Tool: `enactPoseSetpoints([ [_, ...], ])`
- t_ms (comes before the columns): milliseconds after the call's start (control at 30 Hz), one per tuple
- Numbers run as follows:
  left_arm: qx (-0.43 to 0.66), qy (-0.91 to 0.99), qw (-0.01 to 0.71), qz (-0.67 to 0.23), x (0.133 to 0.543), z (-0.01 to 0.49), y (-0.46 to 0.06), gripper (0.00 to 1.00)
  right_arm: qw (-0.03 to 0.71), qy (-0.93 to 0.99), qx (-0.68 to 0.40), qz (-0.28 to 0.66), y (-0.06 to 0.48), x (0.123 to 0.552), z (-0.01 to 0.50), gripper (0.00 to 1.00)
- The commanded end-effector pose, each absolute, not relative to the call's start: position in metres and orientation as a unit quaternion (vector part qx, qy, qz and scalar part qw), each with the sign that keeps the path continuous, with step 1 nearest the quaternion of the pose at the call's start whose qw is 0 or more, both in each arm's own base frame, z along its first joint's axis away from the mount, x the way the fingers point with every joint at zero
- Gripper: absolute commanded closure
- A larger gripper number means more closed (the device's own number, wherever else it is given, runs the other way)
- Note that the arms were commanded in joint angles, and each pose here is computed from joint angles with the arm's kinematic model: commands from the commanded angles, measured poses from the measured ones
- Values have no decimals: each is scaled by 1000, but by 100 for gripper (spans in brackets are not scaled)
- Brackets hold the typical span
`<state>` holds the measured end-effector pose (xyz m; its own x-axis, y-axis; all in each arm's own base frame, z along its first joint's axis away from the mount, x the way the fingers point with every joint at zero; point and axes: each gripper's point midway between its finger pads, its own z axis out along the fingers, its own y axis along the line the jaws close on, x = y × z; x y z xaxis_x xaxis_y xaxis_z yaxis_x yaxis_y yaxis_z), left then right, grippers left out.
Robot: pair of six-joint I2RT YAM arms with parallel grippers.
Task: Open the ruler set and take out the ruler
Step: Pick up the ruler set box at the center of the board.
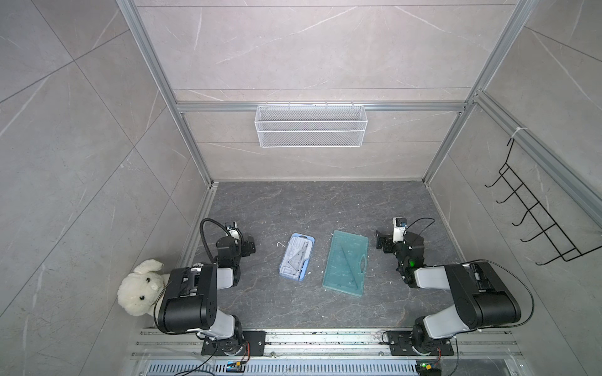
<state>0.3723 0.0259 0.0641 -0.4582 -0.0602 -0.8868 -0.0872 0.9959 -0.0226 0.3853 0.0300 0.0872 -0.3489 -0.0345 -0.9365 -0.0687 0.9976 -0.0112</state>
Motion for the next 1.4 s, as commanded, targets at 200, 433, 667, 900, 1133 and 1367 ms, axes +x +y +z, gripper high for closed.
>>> enactPoseSetpoints([
  [200, -98, 834, 542, 31, 394, 157, 36, 0, 574, 818, 21, -9, 15, 385, 149, 1],
  [433, -202, 805, 514, -216, 399, 247, -31, 3, 379, 904, 197, 34, 7, 377, 181, 3],
  [667, 91, 898, 412, -128, 339, 229, -234, 11, 304, 922, 237, -27, -15, 326, 172, 3],
  [900, 295, 905, 303, -46, 250, 168, -363, 12, 291, 907, 294, -79, -48, 290, 179, 4],
  [1133, 379, 896, 206, -102, 195, 128, -447, 13, 271, 874, 383, -125, -84, 263, 171, 3],
  [1367, 391, 897, 142, -150, 181, 93, -490, 18, 289, 859, 398, -141, -96, 255, 178, 2],
])
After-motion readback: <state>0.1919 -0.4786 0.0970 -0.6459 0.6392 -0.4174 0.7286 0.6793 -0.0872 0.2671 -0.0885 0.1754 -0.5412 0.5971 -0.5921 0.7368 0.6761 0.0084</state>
